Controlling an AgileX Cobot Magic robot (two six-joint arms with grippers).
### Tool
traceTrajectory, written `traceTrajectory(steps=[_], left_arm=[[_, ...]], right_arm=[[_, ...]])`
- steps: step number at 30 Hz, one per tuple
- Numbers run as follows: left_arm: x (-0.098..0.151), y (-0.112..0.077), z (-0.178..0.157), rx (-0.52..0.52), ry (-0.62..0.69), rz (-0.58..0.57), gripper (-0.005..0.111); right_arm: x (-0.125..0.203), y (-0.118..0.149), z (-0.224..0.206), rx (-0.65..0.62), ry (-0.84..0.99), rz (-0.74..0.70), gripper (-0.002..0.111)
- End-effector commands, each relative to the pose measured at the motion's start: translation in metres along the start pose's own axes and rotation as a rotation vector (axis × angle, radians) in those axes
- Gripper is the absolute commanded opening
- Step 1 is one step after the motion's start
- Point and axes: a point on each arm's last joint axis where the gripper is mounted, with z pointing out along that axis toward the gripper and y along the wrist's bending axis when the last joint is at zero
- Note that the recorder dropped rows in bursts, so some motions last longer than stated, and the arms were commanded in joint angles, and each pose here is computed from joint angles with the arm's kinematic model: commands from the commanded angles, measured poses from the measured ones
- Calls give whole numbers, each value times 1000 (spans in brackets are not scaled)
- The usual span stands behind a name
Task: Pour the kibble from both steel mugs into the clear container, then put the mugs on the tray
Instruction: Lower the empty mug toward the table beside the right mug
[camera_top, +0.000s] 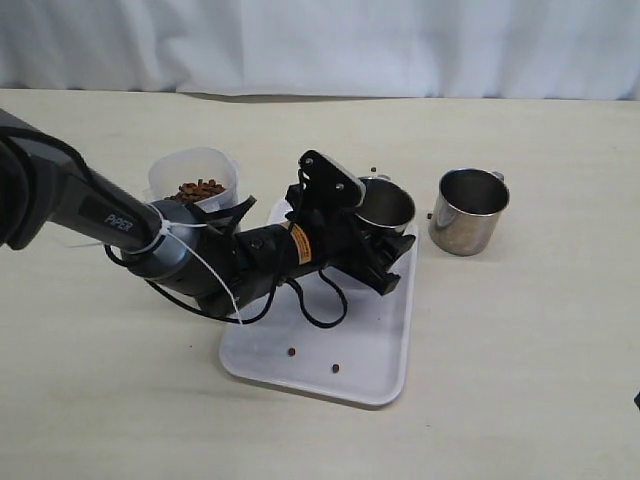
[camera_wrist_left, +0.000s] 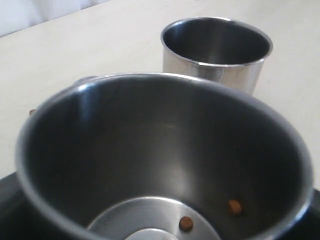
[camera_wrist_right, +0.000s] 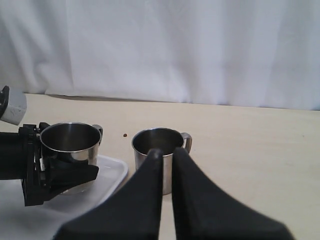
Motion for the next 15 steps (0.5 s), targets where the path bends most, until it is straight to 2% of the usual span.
traceTrajectory(steps=[1, 4, 5, 10, 15], left_arm=[[0, 0, 2, 18, -36, 15, 0], [0, 0, 2, 18, -36, 15, 11], [0, 0, 2, 17, -34, 15, 22], [0, 0, 2, 17, -34, 15, 49], [0, 0, 2, 17, -34, 15, 61]], right_arm=[[1, 0, 0, 6, 2, 6, 5], [1, 0, 0, 6, 2, 6, 5], [1, 0, 0, 6, 2, 6, 5], [1, 0, 0, 6, 2, 6, 5], [1, 0, 0, 6, 2, 6, 5]])
